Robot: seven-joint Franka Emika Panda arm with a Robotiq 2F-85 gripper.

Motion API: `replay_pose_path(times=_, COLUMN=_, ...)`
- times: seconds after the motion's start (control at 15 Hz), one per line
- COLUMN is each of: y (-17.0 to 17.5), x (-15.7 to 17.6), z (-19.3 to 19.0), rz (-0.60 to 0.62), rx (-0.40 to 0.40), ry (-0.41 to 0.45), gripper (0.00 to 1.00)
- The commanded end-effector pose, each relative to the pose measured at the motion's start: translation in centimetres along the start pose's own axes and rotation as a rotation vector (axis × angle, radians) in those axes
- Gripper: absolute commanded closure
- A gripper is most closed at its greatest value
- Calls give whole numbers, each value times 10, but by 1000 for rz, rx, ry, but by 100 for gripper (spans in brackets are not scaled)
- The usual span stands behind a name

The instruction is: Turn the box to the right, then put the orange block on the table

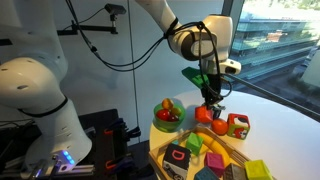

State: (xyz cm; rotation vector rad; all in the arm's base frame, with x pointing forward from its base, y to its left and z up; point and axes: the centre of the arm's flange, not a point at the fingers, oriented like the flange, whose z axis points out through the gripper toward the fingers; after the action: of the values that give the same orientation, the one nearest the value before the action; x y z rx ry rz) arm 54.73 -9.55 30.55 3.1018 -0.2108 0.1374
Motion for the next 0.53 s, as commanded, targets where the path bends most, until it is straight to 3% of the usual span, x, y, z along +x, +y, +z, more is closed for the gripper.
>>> replay_pose_path(times=0.0, y=-18, x=-2, z=-10, rz=26, rx=28, ry=-15, gripper=96)
replay_pose_path(times=0.4, y=-38, x=-7, z=0, rz=10, rx=50, ry=-24, gripper=95)
replay_pose_path(times=0.47, y=-39, x=-8, z=2, rz=5, rx=45, ry=-27, gripper=68)
